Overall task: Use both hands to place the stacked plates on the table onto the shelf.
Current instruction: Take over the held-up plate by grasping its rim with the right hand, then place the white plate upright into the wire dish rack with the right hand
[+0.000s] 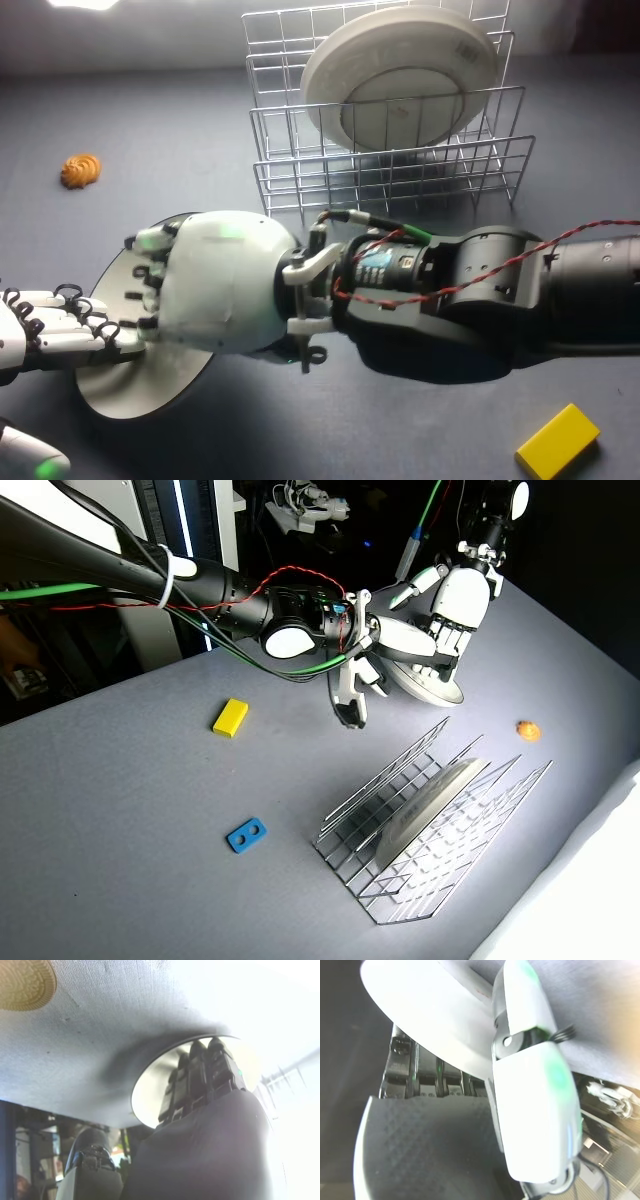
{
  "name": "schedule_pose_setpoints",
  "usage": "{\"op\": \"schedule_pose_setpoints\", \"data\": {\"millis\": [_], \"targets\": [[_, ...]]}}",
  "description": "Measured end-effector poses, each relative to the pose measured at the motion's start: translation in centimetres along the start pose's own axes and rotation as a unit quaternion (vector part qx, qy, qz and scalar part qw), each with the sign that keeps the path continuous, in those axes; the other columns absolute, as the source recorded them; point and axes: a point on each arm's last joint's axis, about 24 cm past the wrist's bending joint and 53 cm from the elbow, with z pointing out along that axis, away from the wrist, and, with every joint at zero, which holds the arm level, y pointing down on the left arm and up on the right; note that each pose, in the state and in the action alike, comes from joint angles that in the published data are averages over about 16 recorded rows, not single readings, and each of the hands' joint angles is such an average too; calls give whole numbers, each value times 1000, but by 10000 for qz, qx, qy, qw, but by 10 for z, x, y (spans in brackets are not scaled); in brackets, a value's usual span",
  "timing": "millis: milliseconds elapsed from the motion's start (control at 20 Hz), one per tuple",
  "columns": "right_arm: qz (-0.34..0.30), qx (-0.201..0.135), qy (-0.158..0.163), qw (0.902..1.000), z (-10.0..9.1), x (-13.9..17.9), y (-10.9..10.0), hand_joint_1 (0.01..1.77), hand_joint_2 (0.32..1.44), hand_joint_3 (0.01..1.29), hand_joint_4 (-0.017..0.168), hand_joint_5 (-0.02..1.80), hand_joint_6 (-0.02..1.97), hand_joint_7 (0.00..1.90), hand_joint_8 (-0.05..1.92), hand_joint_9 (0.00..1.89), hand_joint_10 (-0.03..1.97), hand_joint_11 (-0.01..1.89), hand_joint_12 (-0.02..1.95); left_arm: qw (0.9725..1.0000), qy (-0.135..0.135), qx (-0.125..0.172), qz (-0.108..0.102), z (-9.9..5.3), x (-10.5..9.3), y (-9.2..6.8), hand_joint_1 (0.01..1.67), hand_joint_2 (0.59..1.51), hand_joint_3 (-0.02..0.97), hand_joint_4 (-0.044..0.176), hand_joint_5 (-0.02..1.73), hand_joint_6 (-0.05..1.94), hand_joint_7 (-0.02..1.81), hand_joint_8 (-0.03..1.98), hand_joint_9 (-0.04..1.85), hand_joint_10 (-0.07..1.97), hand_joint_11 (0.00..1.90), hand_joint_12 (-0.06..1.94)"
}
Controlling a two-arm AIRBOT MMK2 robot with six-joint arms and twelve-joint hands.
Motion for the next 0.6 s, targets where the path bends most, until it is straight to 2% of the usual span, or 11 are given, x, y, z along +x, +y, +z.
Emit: {"op": "schedule_pose_setpoints", "data": {"millis": [250, 500, 600], "targets": [[-20, -42, -89, 9999, 4, -1, 5, 1265, 1038, 10, -6, 647, 438, 715, 434, 745, 816, 535, 1311, 10000, -67, -10, 11, 0, -5, 0, 14, 1104, 15, 4, 57, -38, 115, -9, 93, 15, 12, 45], [-38, -43, -175, 9998, 4, -3, 6, 1269, 1020, 10, -11, 704, 665, 812, 702, 860, 1177, 711, 1351, 9995, -298, -112, 51, -1, -25, 4, 14, 1104, 15, 4, 78, -25, 126, -6, 89, 17, 13, 70], [-43, -29, -197, 9998, 3, -3, 4, 1269, 1012, 10, -11, 705, 725, 820, 788, 875, 1255, 734, 1367, 9988, -450, -182, 66, -3, -38, 7, 14, 1105, 15, 3, 87, -17, 129, -5, 90, 17, 14, 86]]}}
